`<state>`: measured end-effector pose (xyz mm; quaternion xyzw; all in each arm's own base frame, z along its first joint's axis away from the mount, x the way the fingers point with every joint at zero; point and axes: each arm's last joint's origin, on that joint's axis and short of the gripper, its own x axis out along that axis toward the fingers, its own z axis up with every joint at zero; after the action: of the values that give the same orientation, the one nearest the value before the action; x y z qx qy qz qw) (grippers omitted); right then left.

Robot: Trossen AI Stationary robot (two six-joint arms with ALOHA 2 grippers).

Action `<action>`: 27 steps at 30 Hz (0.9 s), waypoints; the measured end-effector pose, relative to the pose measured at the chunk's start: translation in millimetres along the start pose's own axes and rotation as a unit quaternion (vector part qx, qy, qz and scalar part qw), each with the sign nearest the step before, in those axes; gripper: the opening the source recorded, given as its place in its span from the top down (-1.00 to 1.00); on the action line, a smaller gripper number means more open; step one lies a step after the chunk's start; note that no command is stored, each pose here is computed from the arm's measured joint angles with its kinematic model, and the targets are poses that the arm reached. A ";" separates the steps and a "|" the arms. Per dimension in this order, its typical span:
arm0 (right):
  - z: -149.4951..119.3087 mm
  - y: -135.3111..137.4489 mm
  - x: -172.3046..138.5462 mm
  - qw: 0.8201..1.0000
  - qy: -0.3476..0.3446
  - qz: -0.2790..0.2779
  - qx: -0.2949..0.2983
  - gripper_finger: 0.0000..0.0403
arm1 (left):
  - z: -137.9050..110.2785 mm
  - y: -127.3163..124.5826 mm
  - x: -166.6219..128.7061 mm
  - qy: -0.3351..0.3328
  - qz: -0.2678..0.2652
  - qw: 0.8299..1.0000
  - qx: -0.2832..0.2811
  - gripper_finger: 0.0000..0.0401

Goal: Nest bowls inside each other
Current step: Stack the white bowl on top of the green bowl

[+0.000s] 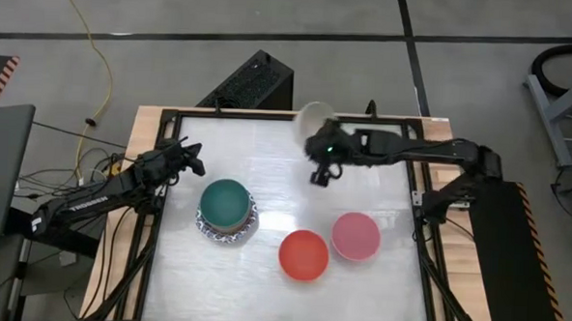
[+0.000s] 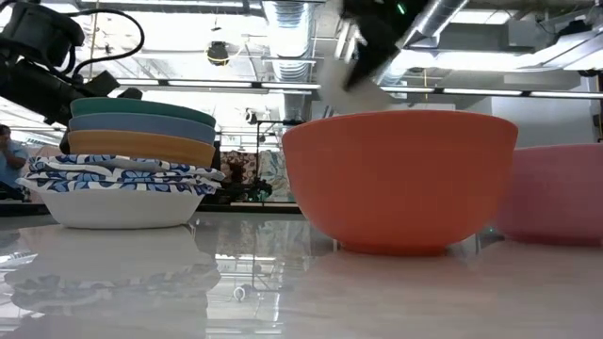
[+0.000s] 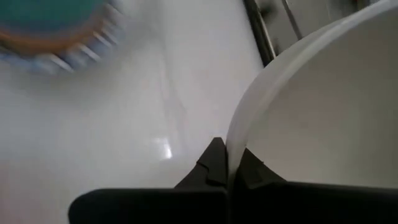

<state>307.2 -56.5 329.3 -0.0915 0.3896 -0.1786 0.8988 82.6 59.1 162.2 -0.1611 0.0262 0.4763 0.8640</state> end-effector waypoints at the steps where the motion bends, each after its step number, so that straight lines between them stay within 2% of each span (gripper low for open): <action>1: 11.2 8.1 -1.4 1.000 -0.018 0.009 -0.018 0.97 | -0.1 -0.2 0.0 0.001 -0.003 1.000 0.000 1.00; 6: 56.4 56.5 8.0 0.986 -0.067 0.047 -0.147 0.97 | -0.4 -0.6 0.0 0.004 -0.011 1.000 0.002 1.00; 11: 93.8 107.7 24.3 0.959 -0.119 0.066 -0.248 0.97 | -0.3 -0.4 0.0 0.003 -0.007 1.000 0.002 1.00; 14: 109.3 135.0 34.5 0.941 -0.138 0.072 -0.301 0.97 | 0.3 1.4 0.0 -0.009 0.023 1.000 0.002 1.00; 21: 127.5 172.3 55.9 0.916 -0.159 0.078 -0.361 0.95 | 1.4 3.7 -0.2 -0.024 0.064 0.997 0.028 1.00; 27: 127.5 184.5 70.7 0.901 -0.173 0.136 -0.373 0.95 | 1.4 3.7 -0.2 -0.022 0.065 0.997 0.047 1.00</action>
<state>491.5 88.6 312.7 -0.3955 0.2748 0.1228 0.8678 79.2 61.1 162.5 -0.1077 0.0399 0.5329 0.8383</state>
